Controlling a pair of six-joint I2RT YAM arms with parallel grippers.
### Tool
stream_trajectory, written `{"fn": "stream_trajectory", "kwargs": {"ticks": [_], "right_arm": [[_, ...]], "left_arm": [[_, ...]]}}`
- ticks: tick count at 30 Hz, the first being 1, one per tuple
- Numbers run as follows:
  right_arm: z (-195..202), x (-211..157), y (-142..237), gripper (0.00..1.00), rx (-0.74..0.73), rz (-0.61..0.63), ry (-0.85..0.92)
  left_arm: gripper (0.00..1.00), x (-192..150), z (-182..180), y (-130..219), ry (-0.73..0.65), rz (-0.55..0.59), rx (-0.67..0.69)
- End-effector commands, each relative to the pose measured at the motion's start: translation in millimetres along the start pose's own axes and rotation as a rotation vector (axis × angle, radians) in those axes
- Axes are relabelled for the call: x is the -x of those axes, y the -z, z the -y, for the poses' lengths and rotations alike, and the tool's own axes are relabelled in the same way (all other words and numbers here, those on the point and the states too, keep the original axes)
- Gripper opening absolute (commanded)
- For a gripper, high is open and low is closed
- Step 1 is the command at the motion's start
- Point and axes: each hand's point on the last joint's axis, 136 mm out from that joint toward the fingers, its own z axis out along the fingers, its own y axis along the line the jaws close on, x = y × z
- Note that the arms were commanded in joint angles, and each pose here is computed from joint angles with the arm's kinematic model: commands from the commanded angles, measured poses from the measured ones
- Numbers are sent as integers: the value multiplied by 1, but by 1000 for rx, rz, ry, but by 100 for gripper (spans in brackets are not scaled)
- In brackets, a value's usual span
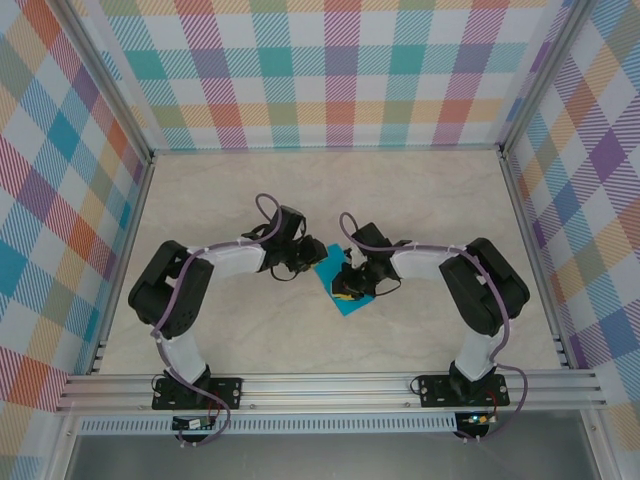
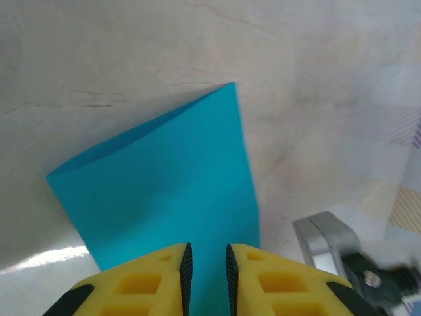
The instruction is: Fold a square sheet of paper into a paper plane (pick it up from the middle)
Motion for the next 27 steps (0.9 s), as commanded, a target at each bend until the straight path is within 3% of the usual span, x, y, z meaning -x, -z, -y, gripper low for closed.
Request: {"fn": "stream_trajectory", "kwargs": {"ticks": [1,7,14,20,22,27], "right_arm": [[8,-2,-9,17,2,7,-75],[37,-11,-17,17,-60,64,-262],[6,-6,-10,20,-54,131,-234],[-10,8,38,28,-178,236,-148],[-6,7,52,28,-255,247,-176],[-23,3,79,30,-276,260,-267]], "left_arm": [[22,-2,3,-12,2,-33,0],[20,-6,-30,-30,13,-60,110],[18,-1,-40,-41,-4,-93,147],[19,15,-14,-25,-32,-63,87],[19,19,-7,-17,-25,-52,92],[20,18,18,3,-25,-39,22]]}}
